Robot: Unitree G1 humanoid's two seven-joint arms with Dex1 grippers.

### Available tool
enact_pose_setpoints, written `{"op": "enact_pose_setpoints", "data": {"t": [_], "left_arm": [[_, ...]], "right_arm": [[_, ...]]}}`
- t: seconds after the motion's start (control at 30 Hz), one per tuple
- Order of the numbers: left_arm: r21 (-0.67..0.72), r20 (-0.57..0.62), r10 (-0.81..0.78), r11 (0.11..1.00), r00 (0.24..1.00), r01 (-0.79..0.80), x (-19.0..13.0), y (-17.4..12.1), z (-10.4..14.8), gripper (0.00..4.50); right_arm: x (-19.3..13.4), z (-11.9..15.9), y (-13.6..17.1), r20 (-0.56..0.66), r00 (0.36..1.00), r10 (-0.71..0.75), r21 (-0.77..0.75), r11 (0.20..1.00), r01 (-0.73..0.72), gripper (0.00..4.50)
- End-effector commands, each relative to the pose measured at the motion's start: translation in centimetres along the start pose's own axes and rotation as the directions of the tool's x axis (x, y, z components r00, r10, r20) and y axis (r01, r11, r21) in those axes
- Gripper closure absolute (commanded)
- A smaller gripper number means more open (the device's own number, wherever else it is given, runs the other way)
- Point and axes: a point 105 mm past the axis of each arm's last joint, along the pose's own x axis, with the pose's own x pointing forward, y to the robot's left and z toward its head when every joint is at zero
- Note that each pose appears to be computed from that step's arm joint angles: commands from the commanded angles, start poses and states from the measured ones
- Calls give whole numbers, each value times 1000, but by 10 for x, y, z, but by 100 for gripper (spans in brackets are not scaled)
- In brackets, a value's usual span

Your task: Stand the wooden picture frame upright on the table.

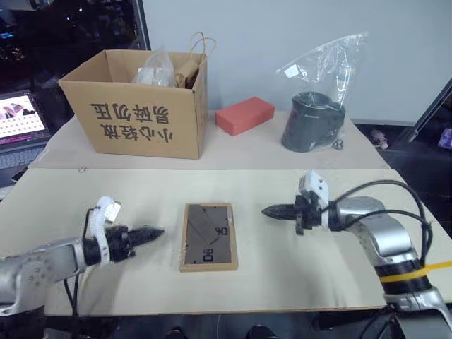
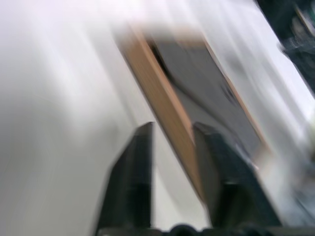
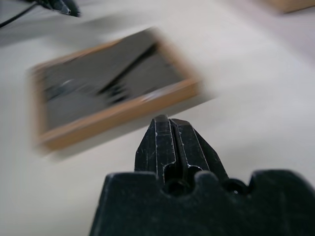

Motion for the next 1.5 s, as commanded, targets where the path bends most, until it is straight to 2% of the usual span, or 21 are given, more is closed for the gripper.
{"op": "enact_pose_setpoints", "data": {"t": [0.03, 0.07, 0.1, 0.13, 0.2, 0.33, 0.5, 0.7, 0.97, 1.07, 1.3, 1.5], "left_arm": [[-167, -22, -114, 980, 993, 108, 0, -6, 0, 148], [-227, -67, -181, 960, 981, 162, 6, -11, -8, 135], [-265, -98, -218, 946, 971, 186, 11, -14, -16, 83], [-293, -126, -244, 935, 962, 199, 17, -17, -24, 65], [-313, -147, -239, 932, 960, 184, 29, -18, -31, 7], [-327, -140, -235, 928, 962, 179, 49, -22, -31, 7], [-353, -118, -212, 922, 970, 158, 67, -22, -31, 7], [-402, -55, -230, 896, 972, 189, 87, -28, -25, 7], [-428, -10, -226, 881, 974, 200, 86, -32, -22, 7], [-445, 6, -198, 878, 980, 180, 80, -24, -18, 88], [-477, 65, -199, 855, 978, 206, 78, -25, -7, 329], [-475, 118, -255, 834, 960, 280, 74, -39, 5, 332]], "right_arm": [[5, 5, 24, -3, 994, 110, -52, 993, -110, 450], [7, 1, 28, 3, 992, 123, -48, 991, -123, 450], [8, -2, 31, 11, 991, 130, -49, 990, -129, 450], [10, -5, 31, 24, 992, 127, -43, 991, -126, 450], [13, -12, 33, 26, 992, 120, -35, 992, -119, 450], [24, -32, 37, -23, 995, 96, -49, 994, -97, 450], [41, -43, 35, -40, 998, 51, -74, 996, -54, 450], [62, -36, 32, -20, 999, 43, -109, 993, -44, 450], [64, -32, 33, -19, 999, 42, -109, 993, -44, 450], [62, -32, 32, -30, 999, 40, -109, 993, -43, 450], [56, -31, 24, -48, 999, 20, -113, 993, -25, 450], [31, -20, 12, -39, 999, -30, -117, 993, 26, 450]]}}
